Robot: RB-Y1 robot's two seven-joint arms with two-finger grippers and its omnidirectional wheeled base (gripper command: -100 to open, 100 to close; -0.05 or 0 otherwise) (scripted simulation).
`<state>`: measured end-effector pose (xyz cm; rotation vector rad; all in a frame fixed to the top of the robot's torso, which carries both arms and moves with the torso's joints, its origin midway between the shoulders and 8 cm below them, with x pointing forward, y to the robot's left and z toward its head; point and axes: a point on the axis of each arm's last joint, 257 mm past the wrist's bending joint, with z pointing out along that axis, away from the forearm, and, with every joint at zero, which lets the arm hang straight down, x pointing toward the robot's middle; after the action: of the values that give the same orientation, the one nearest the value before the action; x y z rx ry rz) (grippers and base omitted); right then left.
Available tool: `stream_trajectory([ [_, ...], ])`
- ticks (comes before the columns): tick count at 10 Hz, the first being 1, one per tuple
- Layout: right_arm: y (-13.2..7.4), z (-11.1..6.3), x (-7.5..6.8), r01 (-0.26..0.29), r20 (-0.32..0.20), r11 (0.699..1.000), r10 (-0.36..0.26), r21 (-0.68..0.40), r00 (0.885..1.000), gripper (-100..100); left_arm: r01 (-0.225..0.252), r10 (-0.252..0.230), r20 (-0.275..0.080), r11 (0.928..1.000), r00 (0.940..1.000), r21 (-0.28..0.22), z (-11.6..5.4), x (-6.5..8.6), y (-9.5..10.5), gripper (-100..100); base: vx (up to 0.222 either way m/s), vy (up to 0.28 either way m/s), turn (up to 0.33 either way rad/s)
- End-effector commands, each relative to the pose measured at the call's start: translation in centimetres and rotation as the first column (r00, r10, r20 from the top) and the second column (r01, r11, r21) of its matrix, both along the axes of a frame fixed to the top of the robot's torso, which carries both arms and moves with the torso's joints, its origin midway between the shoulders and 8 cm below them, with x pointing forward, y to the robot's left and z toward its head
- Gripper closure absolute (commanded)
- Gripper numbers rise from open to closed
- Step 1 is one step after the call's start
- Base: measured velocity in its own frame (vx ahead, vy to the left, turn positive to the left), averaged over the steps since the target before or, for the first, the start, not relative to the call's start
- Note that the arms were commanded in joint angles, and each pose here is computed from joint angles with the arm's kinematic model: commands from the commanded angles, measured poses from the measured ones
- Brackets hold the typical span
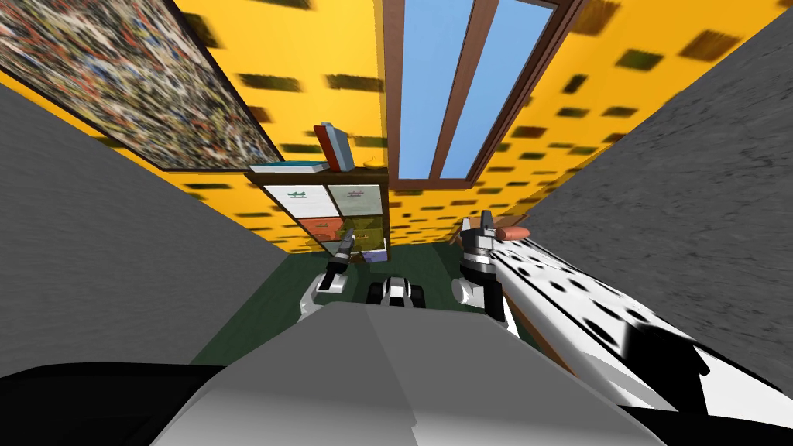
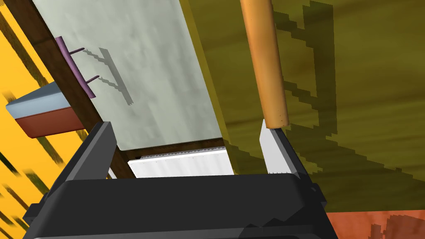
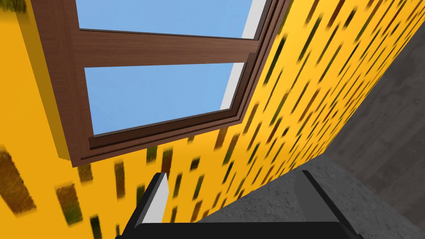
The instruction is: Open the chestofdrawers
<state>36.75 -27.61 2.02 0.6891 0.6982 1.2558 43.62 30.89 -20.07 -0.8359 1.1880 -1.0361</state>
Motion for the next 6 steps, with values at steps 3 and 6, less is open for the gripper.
stream_trajectory([
  [3,0.00,0.00,0.00,0.000,0.000,1.000,0.000,0.000,1.000,0,-0.001,0.001,-0.003,1.0000,1.0000,-0.001,0.00,0.00,0.06,0,0.000,0.000,0.000],
  [6,0.00,0.00,0.00,0.000,0.000,1.000,0.000,0.000,1.000,0,-0.001,0.001,-0.003,1.0000,1.0000,-0.001,0.00,0.00,0.06,0,0.000,0.000,0.000],
])
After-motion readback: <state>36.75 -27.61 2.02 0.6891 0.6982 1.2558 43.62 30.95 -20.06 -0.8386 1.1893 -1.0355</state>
